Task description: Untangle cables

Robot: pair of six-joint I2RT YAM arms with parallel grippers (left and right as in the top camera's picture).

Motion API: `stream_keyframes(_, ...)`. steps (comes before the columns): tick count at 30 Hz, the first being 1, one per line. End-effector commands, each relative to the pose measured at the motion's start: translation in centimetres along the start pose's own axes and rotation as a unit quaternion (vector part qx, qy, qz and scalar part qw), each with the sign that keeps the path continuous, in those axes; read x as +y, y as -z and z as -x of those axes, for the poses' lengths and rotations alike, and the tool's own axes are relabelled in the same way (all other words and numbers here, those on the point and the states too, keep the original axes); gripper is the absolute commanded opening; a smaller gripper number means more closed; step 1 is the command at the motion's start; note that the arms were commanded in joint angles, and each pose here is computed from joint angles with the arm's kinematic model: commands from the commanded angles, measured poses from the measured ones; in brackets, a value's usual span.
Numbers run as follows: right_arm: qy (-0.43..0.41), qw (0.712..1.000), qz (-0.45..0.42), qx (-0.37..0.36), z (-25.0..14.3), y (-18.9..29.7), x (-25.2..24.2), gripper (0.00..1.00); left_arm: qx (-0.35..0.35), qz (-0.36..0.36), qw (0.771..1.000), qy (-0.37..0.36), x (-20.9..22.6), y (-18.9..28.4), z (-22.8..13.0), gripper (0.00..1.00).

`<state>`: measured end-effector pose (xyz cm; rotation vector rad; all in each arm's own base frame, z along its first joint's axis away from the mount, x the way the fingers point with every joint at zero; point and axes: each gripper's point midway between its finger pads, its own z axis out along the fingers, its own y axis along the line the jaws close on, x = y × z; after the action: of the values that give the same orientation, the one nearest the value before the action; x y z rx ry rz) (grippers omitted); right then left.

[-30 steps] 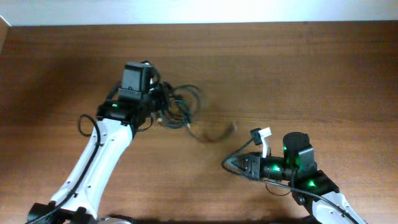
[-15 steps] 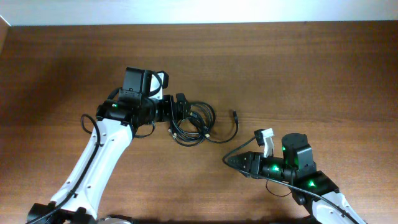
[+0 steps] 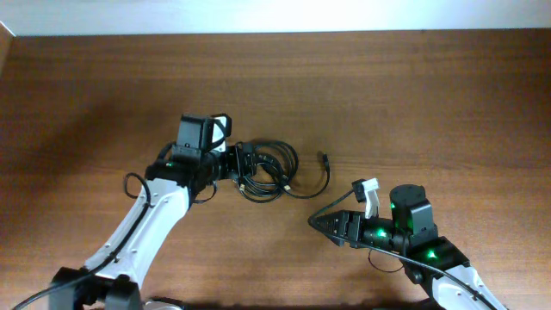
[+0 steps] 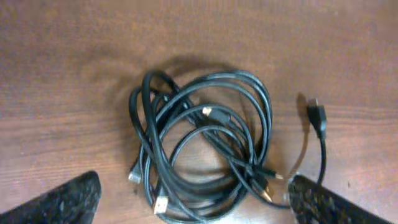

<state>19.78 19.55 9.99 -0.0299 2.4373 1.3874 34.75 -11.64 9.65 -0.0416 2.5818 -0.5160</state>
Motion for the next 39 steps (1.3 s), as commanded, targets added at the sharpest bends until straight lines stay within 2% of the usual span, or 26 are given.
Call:
stream_keyframes(1, 0.004, 1.0, -0.004, 0.001, -0.1, 0.0, -0.1, 0.76, 0.02, 0.012, 1.0, 0.012, 1.3, -2.2, -1.6, 0.87)
stream_keyframes(3, 0.003, 1.0, -0.005, 0.003, -0.2, 0.0, -0.2, 0.76, 0.025, 0.013, 1.0, 0.012, 1.6, -3.5, -1.7, 0.79)
stream_keyframes(6, 0.003, 1.0, -0.005, 0.003, -0.2, 0.0, -0.2, 0.76, 0.033, 0.015, 0.999, 0.014, 2.3, -5.7, -2.1, 0.76)
stream_keyframes(8, 0.002, 1.0, -0.006, 0.002, -0.2, 0.0, -0.2, 0.77, 0.03, 0.014, 0.999, 0.013, 2.5, -6.6, -2.0, 0.66)
stream_keyframes(9, 0.003, 1.0, -0.006, 0.002, -0.2, 0.0, -0.2, 0.77, 0.031, 0.015, 0.999, 0.014, 2.6, -6.7, -2.0, 0.64)
stream_keyframes(11, 0.003, 1.0, -0.006, 0.002, -0.2, 0.0, -0.2, 0.77, 0.034, 0.016, 0.999, 0.014, 2.7, -7.0, -2.2, 0.5)
stream_keyframes(13, 0.003, 1.0, -0.005, 0.003, -0.2, 0.0, -0.2, 0.77, 0.043, 0.019, 0.999, 0.017, 3.0, -7.4, -2.7, 0.41)
stream_keyframes(17, 0.003, 1.0, -0.005, 0.003, -0.2, 0.0, -0.2, 0.77, 0.053, 0.021, 0.998, 0.019, 3.2, -7.9, -3.2, 0.0)
stream_keyframes(20, 0.003, 1.0, -0.005, 0.003, -0.2, 0.0, -0.2, 0.77, 0.051, -0.008, 0.999, 0.018, 1.7, -6.6, -2.4, 0.0)
stream_keyframes(24, 0.003, 1.0, -0.005, 0.002, -0.2, 0.0, -0.1, 0.85, 0.021, -0.038, 0.999, -0.023, -0.7, -2.4, -0.7, 0.0)
stream_keyframes(26, 0.018, 1.0, 0.002, -0.007, 0.3, 0.0, 0.3, 0.87, 0.007, -0.073, 0.996, -0.054, -2.5, 0.3, -0.4, 0.0)
stream_keyframes(29, 0.058, 0.997, 0.028, -0.038, 2.0, 0.1, 1.8, 0.88, -0.001, -0.09, 0.994, -0.066, -3.7, 3.0, -0.7, 0.0)
stream_keyframes(33, 0.134, 0.983, 0.075, -0.1, 4.8, 0.8, 4.9, 0.93, 0.02, -0.232, 0.963, -0.139, -8.3, 5.6, -2.7, 0.0)
stream_keyframes(38, 0.139, 0.978, 0.046, -0.147, 6.7, 1.2, 4.4, 0.91, 0.03, -0.3, 0.938, -0.169, -10.2, 6.9, -3.7, 0.0)
stream_keyframes(39, 0.136, 0.978, 0.036, -0.156, 7.0, 1.2, 4.1, 0.88, 0.03, -0.315, 0.932, -0.175, -10.6, 7.2, -3.9, 0.0)
